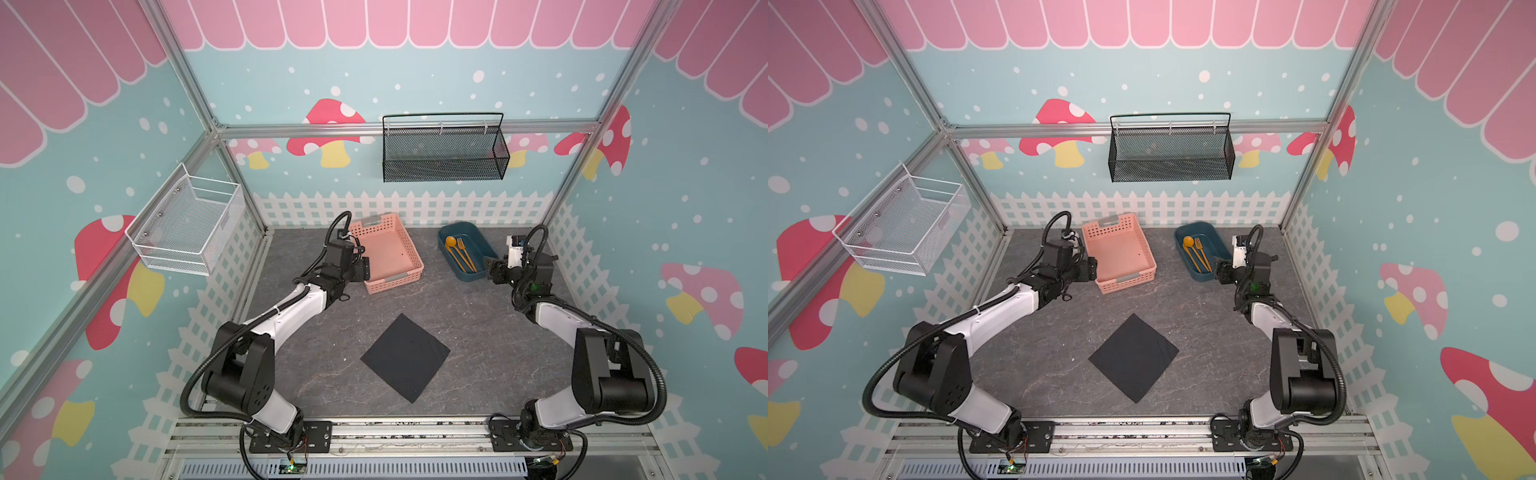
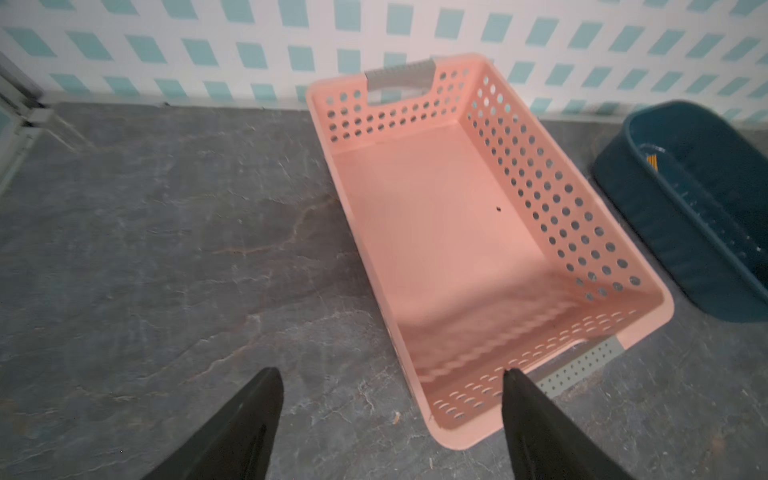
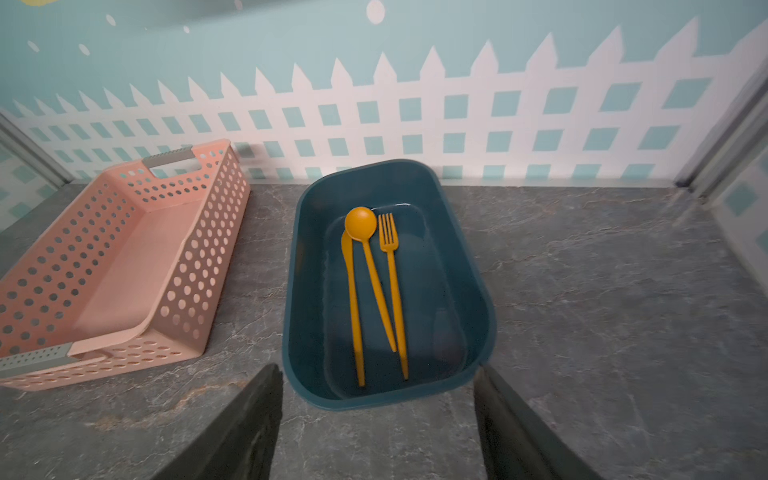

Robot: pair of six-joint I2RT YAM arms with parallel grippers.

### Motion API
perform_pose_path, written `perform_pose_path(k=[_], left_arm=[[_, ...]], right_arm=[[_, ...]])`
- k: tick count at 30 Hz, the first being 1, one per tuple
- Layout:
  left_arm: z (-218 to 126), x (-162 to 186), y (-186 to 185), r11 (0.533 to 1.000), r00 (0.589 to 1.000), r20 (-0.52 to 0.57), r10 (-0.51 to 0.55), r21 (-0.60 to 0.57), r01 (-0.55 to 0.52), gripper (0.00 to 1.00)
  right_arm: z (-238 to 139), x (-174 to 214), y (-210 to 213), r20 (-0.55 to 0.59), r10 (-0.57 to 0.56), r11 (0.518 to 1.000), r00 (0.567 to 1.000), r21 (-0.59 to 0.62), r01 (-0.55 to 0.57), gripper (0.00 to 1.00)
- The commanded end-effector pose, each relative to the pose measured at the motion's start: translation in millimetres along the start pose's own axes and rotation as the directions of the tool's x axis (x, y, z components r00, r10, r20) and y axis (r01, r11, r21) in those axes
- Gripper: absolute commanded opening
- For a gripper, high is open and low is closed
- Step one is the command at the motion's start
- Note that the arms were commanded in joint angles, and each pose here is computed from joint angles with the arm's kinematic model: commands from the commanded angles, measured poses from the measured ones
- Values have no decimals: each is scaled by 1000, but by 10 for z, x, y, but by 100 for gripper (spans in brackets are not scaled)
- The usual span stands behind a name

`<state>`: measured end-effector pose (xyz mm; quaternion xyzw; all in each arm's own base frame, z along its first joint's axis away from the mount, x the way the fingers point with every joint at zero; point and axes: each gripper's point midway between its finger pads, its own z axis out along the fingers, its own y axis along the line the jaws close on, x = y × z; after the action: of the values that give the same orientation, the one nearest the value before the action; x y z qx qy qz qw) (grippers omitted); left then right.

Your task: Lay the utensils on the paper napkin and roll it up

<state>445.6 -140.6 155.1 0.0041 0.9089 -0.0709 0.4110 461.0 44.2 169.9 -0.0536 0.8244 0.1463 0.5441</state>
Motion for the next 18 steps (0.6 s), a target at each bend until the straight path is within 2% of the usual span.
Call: perform_pose_path(k=[1, 9, 14, 18], left_arm=[[109, 394, -12, 1000, 974, -224, -21, -8, 19, 82], [285, 606, 94, 997, 944, -330, -25, -82, -2, 80], [290, 613, 181, 992, 942, -336, -16, -121, -27, 80], [269, 590, 262, 990, 941, -337, -18, -138, -30, 80]], right_arm=[[177, 265, 249, -170, 36, 992, 985, -116, -57, 73], [569, 498, 494, -342, -2, 980, 940, -186, -66, 71], [694, 564, 618, -390, -21, 971, 921, -226, -74, 70], [799, 754, 662, -458, -23, 970, 889, -226, -91, 70]])
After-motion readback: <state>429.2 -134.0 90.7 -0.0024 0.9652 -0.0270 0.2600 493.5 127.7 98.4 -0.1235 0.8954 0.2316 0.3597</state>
